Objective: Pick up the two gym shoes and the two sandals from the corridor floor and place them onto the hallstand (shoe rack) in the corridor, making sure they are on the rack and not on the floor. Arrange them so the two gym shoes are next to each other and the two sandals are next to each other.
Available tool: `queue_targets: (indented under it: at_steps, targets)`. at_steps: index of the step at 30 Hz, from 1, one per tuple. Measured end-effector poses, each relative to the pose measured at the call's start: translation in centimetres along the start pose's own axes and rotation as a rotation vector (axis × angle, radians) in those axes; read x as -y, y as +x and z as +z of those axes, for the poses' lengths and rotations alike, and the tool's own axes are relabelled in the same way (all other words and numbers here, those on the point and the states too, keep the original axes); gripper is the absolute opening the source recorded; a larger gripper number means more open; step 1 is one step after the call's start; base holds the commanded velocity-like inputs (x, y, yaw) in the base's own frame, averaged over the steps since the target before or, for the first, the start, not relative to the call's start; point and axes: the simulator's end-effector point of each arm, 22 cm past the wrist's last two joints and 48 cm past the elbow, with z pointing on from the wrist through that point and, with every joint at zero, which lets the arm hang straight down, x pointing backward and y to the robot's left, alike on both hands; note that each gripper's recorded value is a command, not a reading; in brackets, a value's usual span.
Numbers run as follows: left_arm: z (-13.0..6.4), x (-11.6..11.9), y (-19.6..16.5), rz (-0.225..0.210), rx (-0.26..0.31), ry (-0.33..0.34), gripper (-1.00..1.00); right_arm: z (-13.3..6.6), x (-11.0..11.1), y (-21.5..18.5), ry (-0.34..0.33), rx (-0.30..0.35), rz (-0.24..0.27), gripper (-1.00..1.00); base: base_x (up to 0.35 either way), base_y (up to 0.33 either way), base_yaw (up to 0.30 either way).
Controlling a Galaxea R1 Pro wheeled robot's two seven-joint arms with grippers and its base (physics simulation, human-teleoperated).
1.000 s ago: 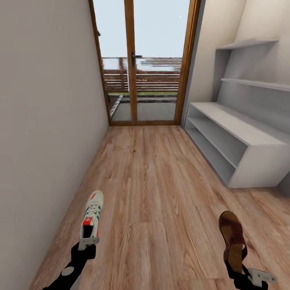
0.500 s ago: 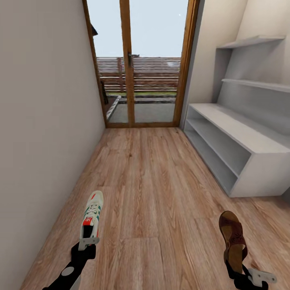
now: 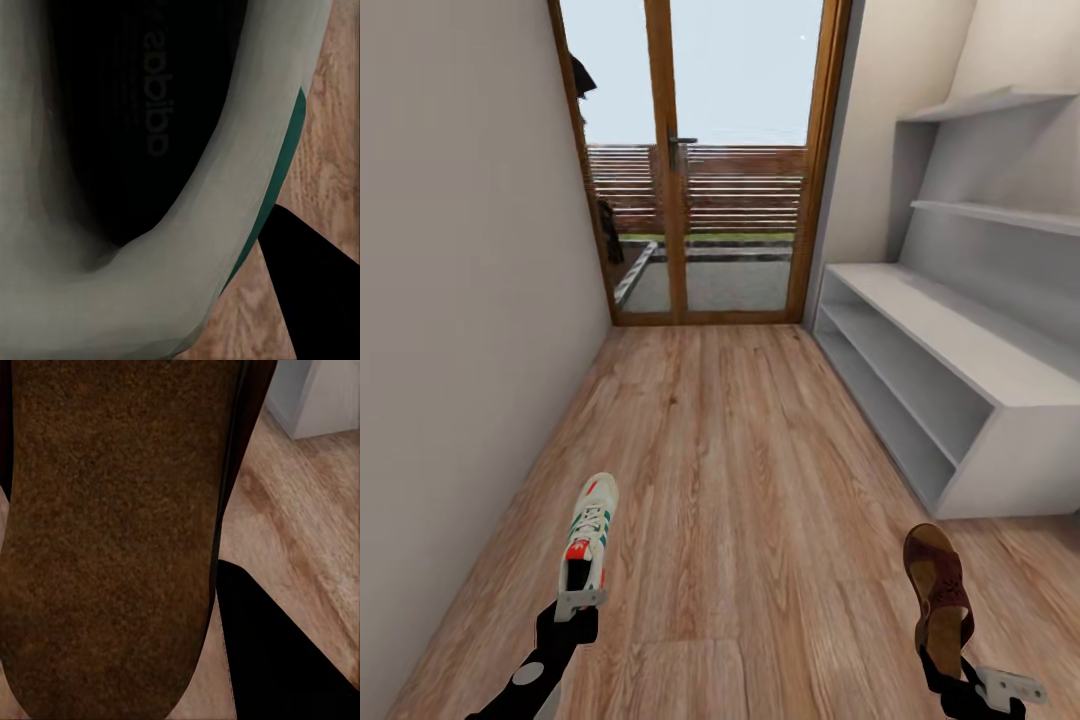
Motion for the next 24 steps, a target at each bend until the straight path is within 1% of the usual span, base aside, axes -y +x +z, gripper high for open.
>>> queue_targets:
  at_steps: [9, 24]
  targets:
    - [0.0, 0.0, -0.01, 0.0, 0.0, 0.0, -1.0, -0.02, -0.02, 0.11, 0.0, -0.003, 0.0, -1.0, 0.313, -0.133, 0.0]
    - [0.0, -0.05, -0.02, 0.0, 0.0, -0.001, -1.0, -0.03, -0.03, 0.17, 0.0, -0.004, 0.001, -1.0, 0.338, -0.007, 0.0]
